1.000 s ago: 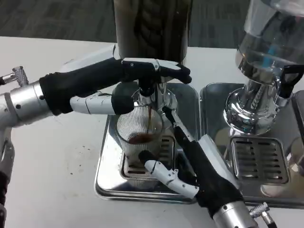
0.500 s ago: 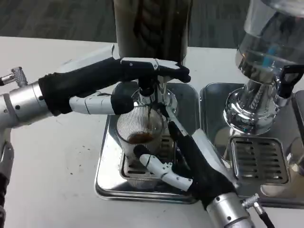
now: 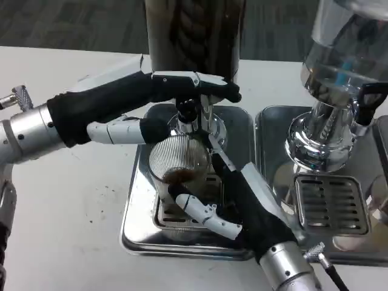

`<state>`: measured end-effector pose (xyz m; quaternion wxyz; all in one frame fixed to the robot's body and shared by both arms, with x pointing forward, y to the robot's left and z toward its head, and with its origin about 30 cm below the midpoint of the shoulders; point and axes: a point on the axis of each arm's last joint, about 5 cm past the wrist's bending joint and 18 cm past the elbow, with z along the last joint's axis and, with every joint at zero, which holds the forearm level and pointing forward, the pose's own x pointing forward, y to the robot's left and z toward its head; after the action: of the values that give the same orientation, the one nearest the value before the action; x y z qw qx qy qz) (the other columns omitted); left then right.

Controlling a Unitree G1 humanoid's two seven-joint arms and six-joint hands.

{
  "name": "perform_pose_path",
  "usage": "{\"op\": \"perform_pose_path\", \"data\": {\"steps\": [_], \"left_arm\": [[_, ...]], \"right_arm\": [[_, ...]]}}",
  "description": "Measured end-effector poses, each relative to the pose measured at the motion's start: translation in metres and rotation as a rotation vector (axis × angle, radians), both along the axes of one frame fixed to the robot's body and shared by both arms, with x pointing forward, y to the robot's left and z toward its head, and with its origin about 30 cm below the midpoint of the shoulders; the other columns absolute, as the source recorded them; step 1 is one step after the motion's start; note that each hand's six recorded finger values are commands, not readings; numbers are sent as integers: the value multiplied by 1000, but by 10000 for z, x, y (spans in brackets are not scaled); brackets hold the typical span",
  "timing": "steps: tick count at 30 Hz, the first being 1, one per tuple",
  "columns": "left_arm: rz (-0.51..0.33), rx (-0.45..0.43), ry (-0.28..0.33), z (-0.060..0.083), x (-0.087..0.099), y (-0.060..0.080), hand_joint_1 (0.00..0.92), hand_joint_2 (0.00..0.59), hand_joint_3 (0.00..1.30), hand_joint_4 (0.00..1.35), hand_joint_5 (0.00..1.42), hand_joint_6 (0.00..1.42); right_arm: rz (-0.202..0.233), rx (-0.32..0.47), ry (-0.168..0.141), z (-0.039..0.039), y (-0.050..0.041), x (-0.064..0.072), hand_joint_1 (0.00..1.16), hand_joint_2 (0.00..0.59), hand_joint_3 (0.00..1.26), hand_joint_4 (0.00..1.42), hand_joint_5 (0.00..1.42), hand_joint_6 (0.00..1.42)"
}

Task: Grasp the cup under the faucet to collect the drink, then remove the cup.

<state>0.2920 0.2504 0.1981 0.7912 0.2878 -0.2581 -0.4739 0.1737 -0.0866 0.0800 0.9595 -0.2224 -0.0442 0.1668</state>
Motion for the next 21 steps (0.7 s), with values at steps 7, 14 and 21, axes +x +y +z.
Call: {"op": "perform_pose_path", "data": {"steps": [7,14,21], "left_arm": [[50,-33,3,-38,-26,45,0,72,228,141,147,125],[128,-80,0,-73,-61,143,0,74,211,136,147,125],[221,-152,-14,-129,-118,259,0,83,210,138,147,125]], "right_arm": [[5,13,-8,7,6,27,376,234,0,0,0,0],[-2,17,-1,-29,0,27,376,234,0,0,0,0],[-2,38,1,-38,-8,40,371,237,0,0,0,0]]}}
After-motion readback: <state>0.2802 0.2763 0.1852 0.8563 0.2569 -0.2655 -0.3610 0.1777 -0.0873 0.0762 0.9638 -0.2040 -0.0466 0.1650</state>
